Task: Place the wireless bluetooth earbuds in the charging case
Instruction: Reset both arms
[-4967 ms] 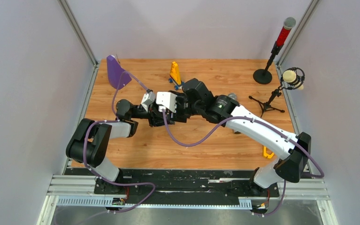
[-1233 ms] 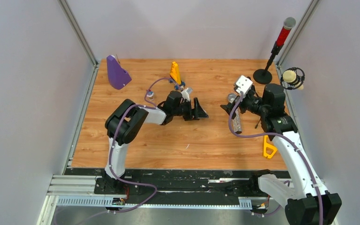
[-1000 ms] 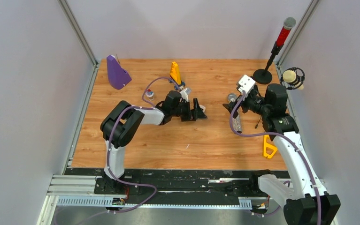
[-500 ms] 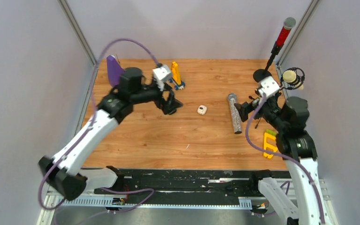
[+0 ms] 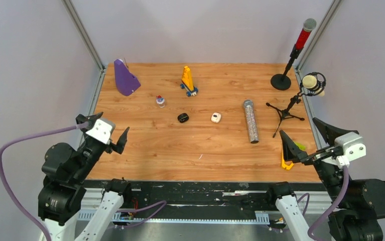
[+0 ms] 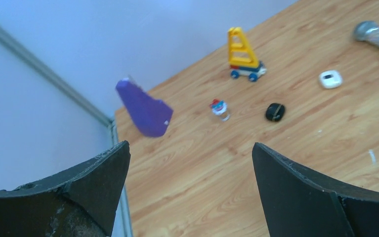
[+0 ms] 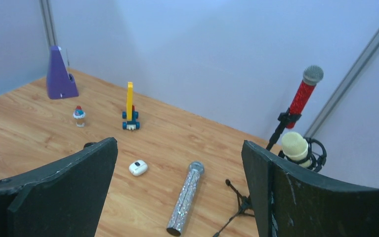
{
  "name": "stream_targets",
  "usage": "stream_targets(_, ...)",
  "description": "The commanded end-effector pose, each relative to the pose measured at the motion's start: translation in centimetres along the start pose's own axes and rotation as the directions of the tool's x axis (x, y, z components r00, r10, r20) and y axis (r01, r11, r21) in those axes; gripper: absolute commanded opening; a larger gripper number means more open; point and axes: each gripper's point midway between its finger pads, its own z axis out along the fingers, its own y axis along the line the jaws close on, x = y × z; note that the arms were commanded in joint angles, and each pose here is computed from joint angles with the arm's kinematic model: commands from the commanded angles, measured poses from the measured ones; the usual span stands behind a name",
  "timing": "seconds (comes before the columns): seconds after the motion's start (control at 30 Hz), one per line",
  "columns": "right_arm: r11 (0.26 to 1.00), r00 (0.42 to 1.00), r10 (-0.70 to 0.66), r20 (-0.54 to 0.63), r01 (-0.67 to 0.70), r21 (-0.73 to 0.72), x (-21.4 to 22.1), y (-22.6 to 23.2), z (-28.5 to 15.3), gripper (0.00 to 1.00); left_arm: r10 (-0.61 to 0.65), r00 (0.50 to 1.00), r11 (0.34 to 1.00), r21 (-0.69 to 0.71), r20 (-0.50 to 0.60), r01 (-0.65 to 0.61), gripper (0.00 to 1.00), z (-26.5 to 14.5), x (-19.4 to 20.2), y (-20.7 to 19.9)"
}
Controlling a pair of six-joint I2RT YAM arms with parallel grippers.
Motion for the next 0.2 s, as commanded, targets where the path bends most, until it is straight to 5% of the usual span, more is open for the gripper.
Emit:
stream_targets(0.0, 0.998, 0.993, 0.027, -0.118, -0.019, 0.064, 3.2, -0.9, 0.0, 1.0, -0.082, 0.993, 0.97, -0.238, -0.091, 0.058, 1.0, 1.0, 2.2, 4.0)
stream_targets(0.17, 0.989, 0.993, 0.07, -0.091, -0.057, 0.137, 2.8, -2.1, 0.8, 1.0, -0.098, 0.99, 0.96, -0.272, -0.102, 0.067, 1.0, 1.8, 3.4, 4.3)
